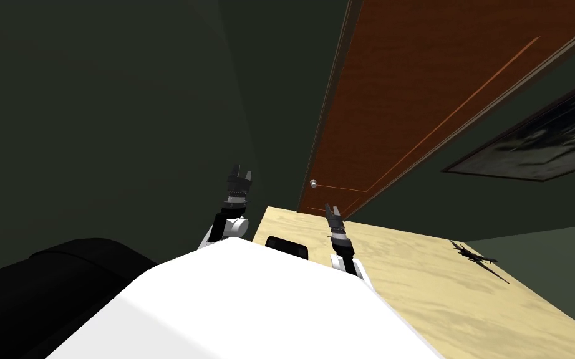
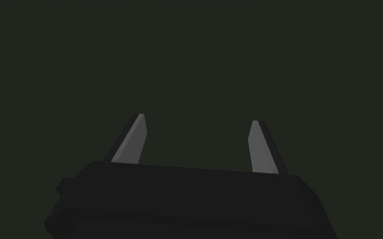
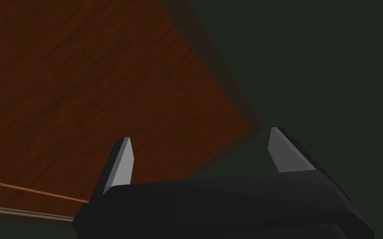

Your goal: Pull the door open

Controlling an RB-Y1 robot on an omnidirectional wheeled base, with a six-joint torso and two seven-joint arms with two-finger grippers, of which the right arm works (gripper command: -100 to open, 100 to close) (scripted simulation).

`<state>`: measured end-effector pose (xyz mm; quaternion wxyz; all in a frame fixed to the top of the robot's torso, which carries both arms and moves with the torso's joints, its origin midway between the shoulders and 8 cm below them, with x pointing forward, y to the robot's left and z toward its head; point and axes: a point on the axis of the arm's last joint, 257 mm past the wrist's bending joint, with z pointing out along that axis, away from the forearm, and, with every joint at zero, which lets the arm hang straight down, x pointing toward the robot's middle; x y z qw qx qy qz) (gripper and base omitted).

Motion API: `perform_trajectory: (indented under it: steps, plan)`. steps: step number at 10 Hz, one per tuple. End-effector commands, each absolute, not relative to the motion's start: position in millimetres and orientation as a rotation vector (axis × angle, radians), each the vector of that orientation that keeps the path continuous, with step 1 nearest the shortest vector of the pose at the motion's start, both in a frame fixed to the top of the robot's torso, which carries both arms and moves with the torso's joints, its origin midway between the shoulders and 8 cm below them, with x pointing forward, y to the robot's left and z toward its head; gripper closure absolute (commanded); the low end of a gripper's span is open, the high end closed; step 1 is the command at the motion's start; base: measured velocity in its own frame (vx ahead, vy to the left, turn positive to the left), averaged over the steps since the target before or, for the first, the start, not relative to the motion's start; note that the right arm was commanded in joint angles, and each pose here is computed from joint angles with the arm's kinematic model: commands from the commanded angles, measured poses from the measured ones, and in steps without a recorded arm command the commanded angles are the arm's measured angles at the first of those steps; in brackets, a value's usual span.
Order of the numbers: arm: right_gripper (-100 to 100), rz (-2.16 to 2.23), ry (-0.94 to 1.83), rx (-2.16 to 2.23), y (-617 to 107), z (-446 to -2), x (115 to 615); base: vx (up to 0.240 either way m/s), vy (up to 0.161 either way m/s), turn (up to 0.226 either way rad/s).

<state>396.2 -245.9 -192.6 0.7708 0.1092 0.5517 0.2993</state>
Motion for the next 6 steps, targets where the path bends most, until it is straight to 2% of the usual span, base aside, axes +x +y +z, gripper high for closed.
perform_trajectory:
  steps: [1,6]
  plan:
    - [-100,0.614,1.227,0.203,-241.2,-206.5,396.1,0.147,0.055,0.006]
    - [-100,0.548,1.289,0.130,-232.7,-237.5,394.9,0.123,0.035,-0.006]
